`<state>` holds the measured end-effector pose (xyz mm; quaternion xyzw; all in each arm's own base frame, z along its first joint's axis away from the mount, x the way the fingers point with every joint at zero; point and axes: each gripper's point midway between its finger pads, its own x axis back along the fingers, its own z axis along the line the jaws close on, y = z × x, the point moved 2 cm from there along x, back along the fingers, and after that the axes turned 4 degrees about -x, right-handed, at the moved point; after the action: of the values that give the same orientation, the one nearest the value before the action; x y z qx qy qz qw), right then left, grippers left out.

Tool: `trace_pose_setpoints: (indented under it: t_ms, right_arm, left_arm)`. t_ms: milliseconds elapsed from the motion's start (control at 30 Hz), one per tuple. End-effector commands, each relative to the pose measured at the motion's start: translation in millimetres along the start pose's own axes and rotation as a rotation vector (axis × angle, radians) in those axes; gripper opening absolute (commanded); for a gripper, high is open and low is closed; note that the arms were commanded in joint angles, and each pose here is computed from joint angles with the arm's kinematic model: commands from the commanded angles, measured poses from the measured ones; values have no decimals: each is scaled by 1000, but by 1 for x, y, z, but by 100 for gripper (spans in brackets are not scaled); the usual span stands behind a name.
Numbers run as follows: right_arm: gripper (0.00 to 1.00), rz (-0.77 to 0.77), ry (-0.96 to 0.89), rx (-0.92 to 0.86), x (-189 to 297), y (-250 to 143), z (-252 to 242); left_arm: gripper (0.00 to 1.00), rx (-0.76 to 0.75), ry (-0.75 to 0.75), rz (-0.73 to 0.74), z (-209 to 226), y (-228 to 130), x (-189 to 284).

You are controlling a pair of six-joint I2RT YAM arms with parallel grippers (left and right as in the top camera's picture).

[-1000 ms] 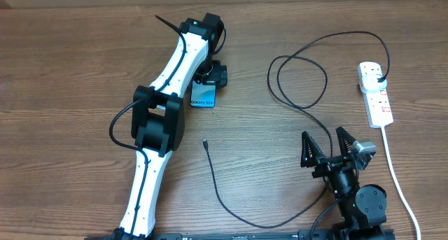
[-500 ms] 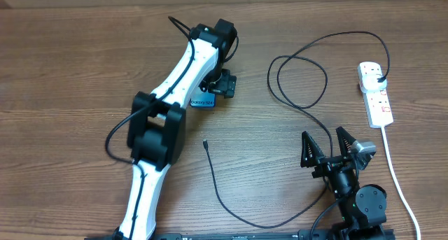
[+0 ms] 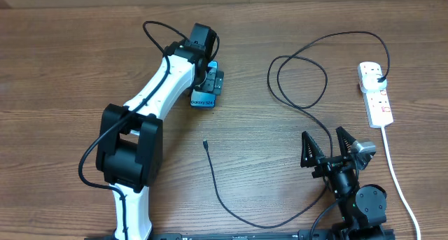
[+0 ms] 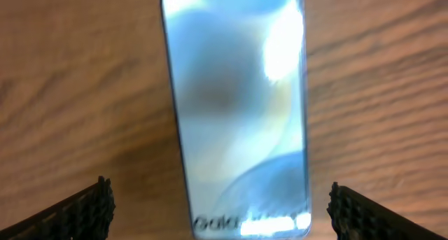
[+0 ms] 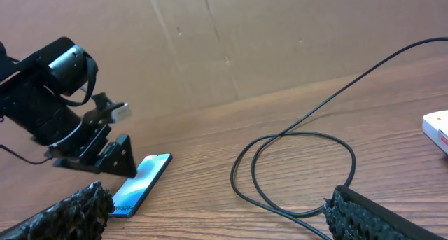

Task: Plug charger to phone and switch on socket
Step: 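Drag the phone toward the table center with the left gripper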

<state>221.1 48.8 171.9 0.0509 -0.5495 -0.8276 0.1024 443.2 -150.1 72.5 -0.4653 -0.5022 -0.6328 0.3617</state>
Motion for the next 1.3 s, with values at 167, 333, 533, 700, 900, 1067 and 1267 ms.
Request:
trace_pose_setpoints:
  t_ms: [167, 333, 533, 700, 900, 1067, 1267]
  right_arm:
    - [100, -5, -3, 3, 0, -1, -2]
    - [100, -5, -3, 3, 0, -1, -2]
    - [100, -5, -3, 3, 0, -1, -2]
    - [100, -5, -3, 3, 0, -1, -2]
    - [100, -5, -3, 3, 0, -1, -2]
    - [100, -5, -3, 3, 0, -1, -2]
    - [100, -5, -3, 3, 0, -1, -2]
  left_arm:
    - [99, -6, -46, -56, -12, 12, -1]
    - [100, 110, -40, -24, -7, 7, -20]
    - [100, 244, -8, -5, -6, 3, -35]
    - [100, 248, 0, 13, -6, -1, -46]
    - [100, 224, 2, 28, -8, -4, -59]
    - [100, 191, 1, 64, -9, -13, -73]
    - [96, 135, 2, 93, -10, -20, -81]
